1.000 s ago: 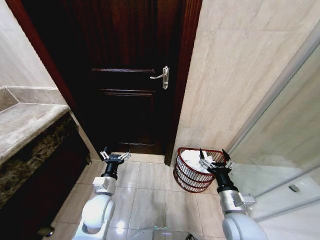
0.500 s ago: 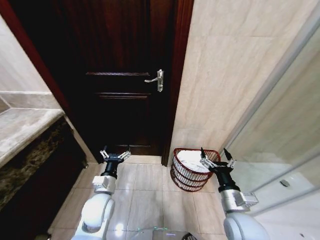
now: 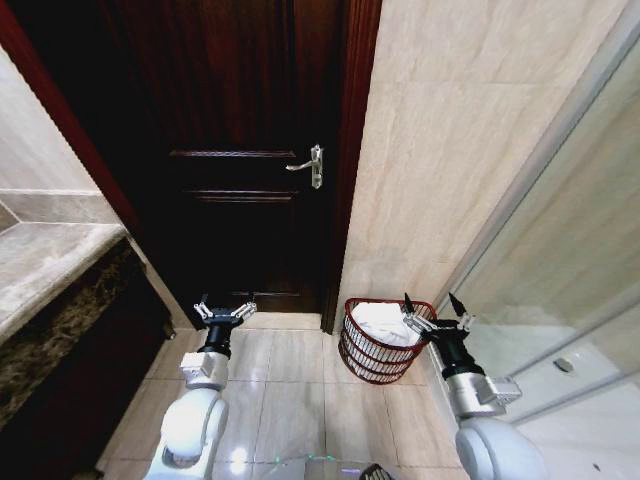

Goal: Discard the used towel into the hamper.

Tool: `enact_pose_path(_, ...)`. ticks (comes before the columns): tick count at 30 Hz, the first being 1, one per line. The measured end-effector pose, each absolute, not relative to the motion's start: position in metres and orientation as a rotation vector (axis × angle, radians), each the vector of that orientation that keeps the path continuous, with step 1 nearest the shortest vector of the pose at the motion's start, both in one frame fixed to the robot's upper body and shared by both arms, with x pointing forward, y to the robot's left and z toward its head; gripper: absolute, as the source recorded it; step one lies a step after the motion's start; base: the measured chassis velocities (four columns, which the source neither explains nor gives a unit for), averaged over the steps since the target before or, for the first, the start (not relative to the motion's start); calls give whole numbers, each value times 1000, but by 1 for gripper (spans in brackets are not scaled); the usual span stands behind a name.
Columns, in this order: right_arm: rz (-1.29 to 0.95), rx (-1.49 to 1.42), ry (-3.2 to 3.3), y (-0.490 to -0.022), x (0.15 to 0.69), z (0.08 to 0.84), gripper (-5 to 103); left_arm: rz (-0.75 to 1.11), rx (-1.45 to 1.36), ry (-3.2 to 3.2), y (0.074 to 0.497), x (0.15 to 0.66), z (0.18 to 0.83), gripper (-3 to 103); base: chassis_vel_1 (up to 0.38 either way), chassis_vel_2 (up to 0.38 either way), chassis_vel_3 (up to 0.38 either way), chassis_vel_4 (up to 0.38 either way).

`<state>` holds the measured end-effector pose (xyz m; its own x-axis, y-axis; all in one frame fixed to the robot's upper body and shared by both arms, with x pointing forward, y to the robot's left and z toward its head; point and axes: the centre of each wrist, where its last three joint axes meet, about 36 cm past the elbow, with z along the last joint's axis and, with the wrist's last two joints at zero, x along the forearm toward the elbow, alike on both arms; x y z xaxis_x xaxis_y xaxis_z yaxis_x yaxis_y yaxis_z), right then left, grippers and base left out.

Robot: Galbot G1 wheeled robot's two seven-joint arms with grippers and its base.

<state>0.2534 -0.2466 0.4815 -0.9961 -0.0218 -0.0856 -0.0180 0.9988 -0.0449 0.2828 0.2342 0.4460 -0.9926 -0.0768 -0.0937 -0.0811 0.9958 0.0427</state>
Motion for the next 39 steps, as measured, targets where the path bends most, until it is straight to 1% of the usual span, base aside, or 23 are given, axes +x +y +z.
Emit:
enact_pose_path(12,6,-10,3096,-241,260,462,100,91,-126,3094,234,283,449,100,0,0,0,0)
enact_pose_path(19,13,-12,3116,-258,270,425,100,123,-167,3102,235,292,410,100,0,0,0,0)
enact_pose_path(24,31,-7,3103,-257,271,418,100,111,-190,3123,235,289,395,100,0,0,0,0)
enact_pose_path(34,10,-13,3081,-258,273,420,100,53,-165,3132,236,289,405,100,0,0,0,0)
enact_pose_path(39,-10,-17,3078,-267,266,423,100,97,-146,3128,256,287,414,100,0,0,0,0)
